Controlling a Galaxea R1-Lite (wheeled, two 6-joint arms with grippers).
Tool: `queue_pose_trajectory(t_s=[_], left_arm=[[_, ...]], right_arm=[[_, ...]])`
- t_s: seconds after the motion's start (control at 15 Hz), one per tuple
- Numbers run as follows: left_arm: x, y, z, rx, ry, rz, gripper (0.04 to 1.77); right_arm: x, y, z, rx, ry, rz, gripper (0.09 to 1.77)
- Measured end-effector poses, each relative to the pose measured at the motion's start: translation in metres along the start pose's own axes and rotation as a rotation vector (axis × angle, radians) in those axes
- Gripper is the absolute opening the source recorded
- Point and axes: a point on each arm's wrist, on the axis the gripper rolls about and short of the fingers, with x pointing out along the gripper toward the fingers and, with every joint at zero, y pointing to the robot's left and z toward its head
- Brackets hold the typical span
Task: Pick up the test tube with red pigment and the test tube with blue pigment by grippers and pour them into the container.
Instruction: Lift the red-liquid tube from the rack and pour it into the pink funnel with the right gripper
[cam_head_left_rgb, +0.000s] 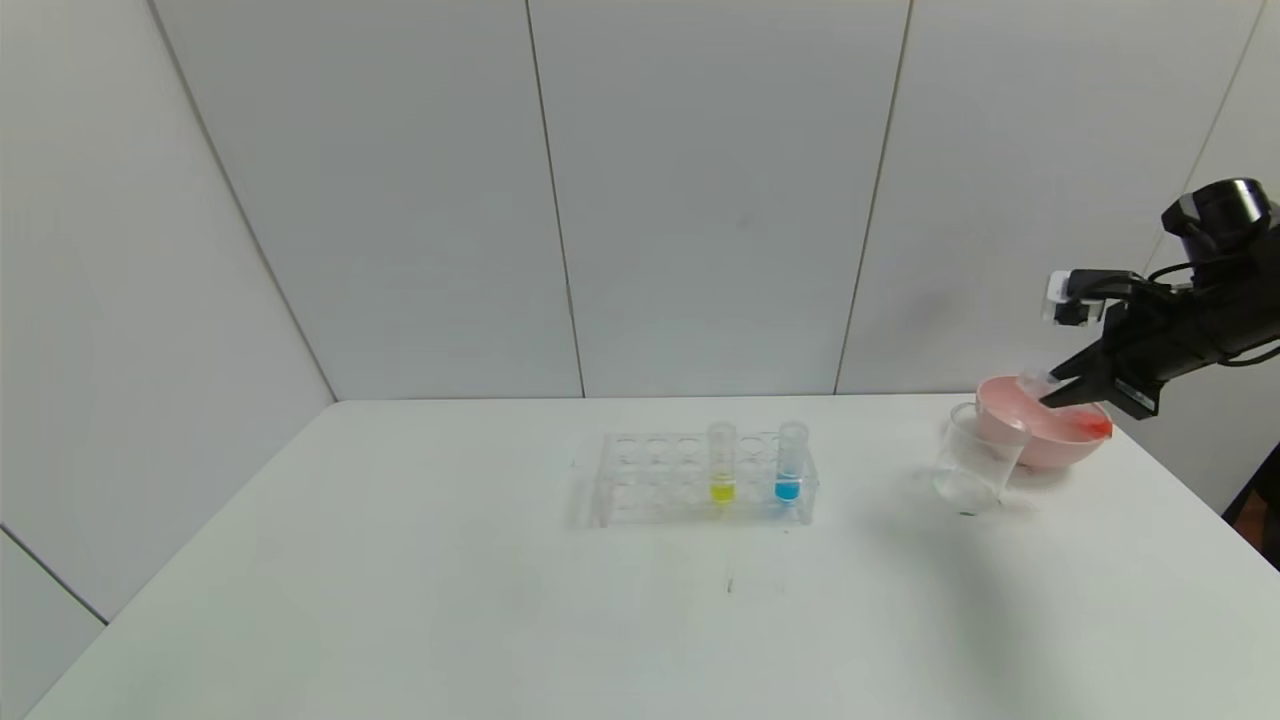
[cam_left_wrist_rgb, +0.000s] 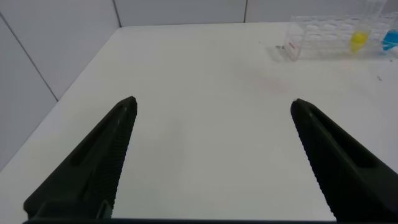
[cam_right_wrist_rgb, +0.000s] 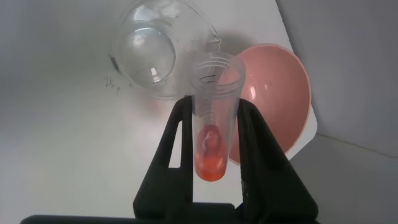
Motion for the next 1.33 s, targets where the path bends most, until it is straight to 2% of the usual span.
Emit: queue_pose_trajectory(t_s=[0.2,0.47,1.07,1.33], left_arm=[[0.000,0.000,0.000,0.000,0.000,0.000,1.76],[0.000,0.000,0.000,0.000,0.001,0.000,1.76],[0.000,0.000,0.000,0.000,0.000,0.000,1.76],[0.000,0.000,0.000,0.000,0.000,0.000,1.76]], right_arm=[[0.000,0.003,0.007,-0.060,0.099,-0.044,0.50],[0.001,0.006,0.016,-0.136,0.170,-0.082,0.50],[0.005,0.012,0.034,-0.261,0.258,-0.130,0.50],[0.004,0.017,0.040,-0.321,0.289,-0.127,0.50]])
